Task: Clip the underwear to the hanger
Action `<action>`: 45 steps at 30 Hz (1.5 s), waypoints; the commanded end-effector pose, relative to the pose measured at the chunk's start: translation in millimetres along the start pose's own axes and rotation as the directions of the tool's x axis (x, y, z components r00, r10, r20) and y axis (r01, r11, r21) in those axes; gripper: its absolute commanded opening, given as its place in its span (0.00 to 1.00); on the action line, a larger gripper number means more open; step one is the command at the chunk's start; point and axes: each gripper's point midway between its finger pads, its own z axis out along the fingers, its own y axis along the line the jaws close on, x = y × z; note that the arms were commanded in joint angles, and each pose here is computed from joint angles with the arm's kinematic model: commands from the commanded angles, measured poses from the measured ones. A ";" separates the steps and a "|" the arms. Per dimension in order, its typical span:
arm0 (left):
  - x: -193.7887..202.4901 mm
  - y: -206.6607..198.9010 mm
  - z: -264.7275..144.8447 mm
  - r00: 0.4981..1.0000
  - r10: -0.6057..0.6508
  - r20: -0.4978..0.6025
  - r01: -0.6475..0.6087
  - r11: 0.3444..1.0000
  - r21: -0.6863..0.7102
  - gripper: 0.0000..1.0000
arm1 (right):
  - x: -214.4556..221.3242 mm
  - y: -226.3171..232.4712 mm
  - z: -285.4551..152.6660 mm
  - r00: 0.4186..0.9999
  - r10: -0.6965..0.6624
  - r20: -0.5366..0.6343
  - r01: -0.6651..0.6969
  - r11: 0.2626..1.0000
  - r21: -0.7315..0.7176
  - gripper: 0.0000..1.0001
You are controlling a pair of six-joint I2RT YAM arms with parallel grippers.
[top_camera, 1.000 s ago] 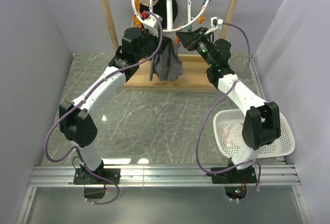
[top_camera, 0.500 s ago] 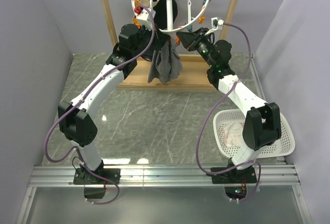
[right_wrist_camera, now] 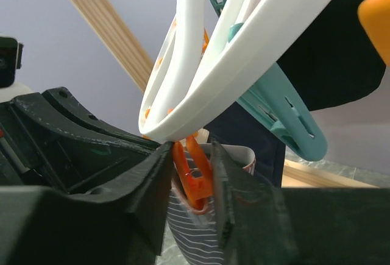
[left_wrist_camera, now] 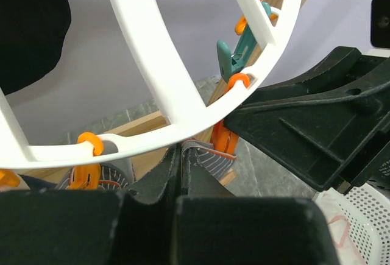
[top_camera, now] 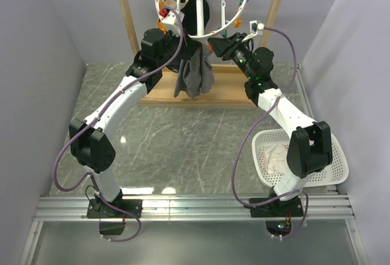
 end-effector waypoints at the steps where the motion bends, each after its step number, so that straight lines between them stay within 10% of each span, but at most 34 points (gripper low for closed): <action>1: -42.8 -14.5 -3.7 0.994 0.005 0.108 -0.009 0.999 0.039 0.00 | -43.5 26.2 -2.1 0.993 -0.030 0.117 0.035 0.998 -0.043 0.40; 36: -23.0 -26.6 -18.3 0.997 0.053 0.047 -0.059 0.990 0.126 0.00 | -43.6 36.4 -11.9 0.999 -0.029 0.045 0.031 0.999 -0.045 0.93; 45: -17.3 -34.0 -32.6 0.993 0.111 0.037 -0.115 0.981 0.157 0.28 | -35.5 38.3 -23.7 0.999 -0.045 -0.021 0.044 0.998 -0.039 0.98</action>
